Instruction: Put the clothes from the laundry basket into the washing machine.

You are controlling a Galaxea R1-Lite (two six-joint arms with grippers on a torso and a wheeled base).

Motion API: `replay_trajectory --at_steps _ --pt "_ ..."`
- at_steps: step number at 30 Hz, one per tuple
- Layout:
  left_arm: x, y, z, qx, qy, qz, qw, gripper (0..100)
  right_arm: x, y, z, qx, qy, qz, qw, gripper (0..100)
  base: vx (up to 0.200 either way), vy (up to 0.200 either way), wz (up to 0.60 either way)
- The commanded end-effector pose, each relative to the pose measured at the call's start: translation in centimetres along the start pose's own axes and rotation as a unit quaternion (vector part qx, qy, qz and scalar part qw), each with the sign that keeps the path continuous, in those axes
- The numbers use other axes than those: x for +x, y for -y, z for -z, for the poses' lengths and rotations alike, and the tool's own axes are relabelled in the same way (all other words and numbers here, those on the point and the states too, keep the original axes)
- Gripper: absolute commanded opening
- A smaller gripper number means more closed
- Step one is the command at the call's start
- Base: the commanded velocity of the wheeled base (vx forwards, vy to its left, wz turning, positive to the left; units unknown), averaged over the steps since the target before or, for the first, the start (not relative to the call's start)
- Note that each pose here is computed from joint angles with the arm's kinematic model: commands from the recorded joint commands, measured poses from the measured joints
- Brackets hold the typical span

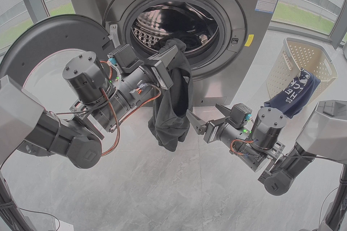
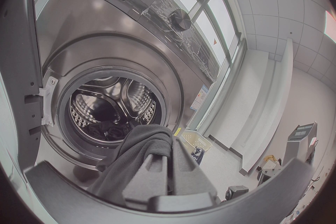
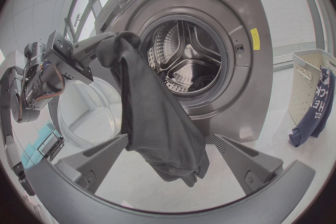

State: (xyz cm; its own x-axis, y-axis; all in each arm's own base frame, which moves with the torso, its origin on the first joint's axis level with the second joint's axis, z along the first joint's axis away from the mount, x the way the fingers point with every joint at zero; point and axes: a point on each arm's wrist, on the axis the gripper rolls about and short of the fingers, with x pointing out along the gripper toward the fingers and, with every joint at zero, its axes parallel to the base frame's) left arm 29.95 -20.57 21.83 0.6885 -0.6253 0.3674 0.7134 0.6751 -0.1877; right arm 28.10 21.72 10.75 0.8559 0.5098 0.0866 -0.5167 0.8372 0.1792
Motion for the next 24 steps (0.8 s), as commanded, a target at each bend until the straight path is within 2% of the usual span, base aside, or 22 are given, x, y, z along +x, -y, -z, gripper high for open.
replay_trajectory --at_steps 1,7,15,19,21,24 --pt "0.0 0.0 -0.2 0.0 0.003 0.0 1.0 0 0.3 0.0 1.3 -0.001 -0.011 -0.001 0.9999 100 0.0 0.0 0.0" --pt "0.0 0.0 -0.2 0.001 0.004 -0.001 1.0 0 0.3 -0.6 1.7 0.0 -0.016 -0.018 0.9997 100 0.0 0.0 0.0" --pt "0.0 -0.3 0.1 0.001 0.0 -0.004 1.0 0 -0.2 -2.3 2.2 0.001 -0.027 -0.045 0.9986 100 0.0 0.0 0.0" --pt "0.1 -0.2 0.1 0.001 -0.001 -0.002 1.0 0 0.0 -2.7 2.3 0.002 -0.024 -0.05 0.9985 100 0.0 0.0 0.0" --pt "0.1 -0.2 0.0 0.001 0.0 -0.002 1.0 0 0.4 -2.7 2.7 0.002 -0.026 -0.05 0.9984 100 0.0 0.0 0.0" --pt "0.1 -0.2 -0.1 0.001 0.004 -0.002 1.0 0 1.7 -2.4 4.5 0.0 -0.035 -0.043 0.9985 100 0.0 0.0 0.0"
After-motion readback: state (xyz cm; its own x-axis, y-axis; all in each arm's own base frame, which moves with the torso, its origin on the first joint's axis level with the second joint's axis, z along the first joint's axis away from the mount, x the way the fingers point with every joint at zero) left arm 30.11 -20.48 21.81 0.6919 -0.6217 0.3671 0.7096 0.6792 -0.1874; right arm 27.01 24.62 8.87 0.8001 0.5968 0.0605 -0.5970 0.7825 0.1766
